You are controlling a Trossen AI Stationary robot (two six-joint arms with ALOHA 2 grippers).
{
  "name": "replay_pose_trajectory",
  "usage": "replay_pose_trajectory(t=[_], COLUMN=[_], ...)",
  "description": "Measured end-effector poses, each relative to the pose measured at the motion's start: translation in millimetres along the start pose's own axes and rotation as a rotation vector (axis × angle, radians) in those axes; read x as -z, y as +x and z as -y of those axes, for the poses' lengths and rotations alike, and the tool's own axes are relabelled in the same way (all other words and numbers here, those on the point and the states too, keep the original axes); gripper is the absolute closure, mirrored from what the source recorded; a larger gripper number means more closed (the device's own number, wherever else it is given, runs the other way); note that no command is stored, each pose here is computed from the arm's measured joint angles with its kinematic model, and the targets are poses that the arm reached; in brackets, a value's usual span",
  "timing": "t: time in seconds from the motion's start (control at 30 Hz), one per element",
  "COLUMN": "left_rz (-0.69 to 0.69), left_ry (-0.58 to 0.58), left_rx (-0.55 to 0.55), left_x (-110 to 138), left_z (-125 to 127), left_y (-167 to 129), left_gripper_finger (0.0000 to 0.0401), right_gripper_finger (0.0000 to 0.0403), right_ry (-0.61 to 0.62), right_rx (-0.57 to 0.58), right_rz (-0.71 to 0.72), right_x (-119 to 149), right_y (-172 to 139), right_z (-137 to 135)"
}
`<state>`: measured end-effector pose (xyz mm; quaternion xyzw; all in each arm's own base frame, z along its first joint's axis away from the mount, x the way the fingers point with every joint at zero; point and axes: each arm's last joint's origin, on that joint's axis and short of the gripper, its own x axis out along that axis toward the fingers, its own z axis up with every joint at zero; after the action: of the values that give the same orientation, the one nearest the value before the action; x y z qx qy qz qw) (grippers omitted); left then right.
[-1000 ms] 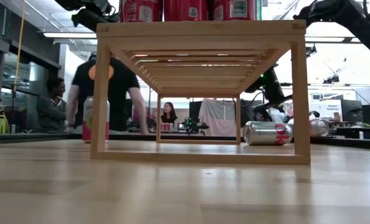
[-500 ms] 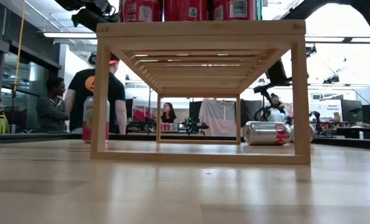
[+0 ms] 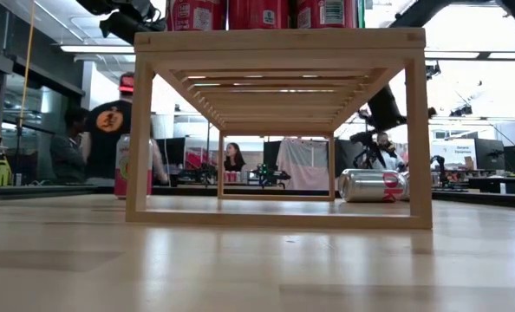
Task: Place canned beverage on shelf
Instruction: Put the top left red-silver soda can on the shelf
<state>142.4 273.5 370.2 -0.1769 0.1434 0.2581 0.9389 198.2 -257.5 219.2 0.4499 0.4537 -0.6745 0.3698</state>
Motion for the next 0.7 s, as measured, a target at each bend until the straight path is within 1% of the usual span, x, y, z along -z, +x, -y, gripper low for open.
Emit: replay_pose_trajectory(t=[0.07,0.13,0.3,0.43,0.5,0.57,0.63,0.7], left_rz=[0.0,0.001,0.001,0.008,0.007,0.001,-0.008,-0.007], left_ry=[-0.008,-0.014,-0.025,-0.018,-0.024,-0.012,0.035,0.084], left_rx=[0.0,0.0,0.003,0.033,0.106,0.223,0.348,0.462], left_x=[0,0,0,-1,-2,-2,-2,-2], left_z=[0,0,1,9,17,26,37,50], left_y=[0,0,1,5,9,12,15,18], left_gripper_finger=[0.0401,0.0401,0.0401,0.0401,0.0401,0.0401,0.0401,0.0401], right_gripper_finger=[0.0048,0.0048,0.0048,0.0048,0.0048,0.0048,0.0048,0.0048], right_ry=[0.053,0.105,0.1,0.09,0.083,0.064,0.032,0.015], right_rx=[-0.022,-0.05,-0.065,-0.117,-0.119,-0.101,-0.084,-0.083], right_rz=[-0.005,0.011,0.035,0.052,0.043,0.026,0.022,0.051], right_x=[6,6,-1,-9,-11,-9,-6,-3], right_y=[11,18,33,51,58,66,71,73], right_z=[5,11,20,23,26,30,32,29])
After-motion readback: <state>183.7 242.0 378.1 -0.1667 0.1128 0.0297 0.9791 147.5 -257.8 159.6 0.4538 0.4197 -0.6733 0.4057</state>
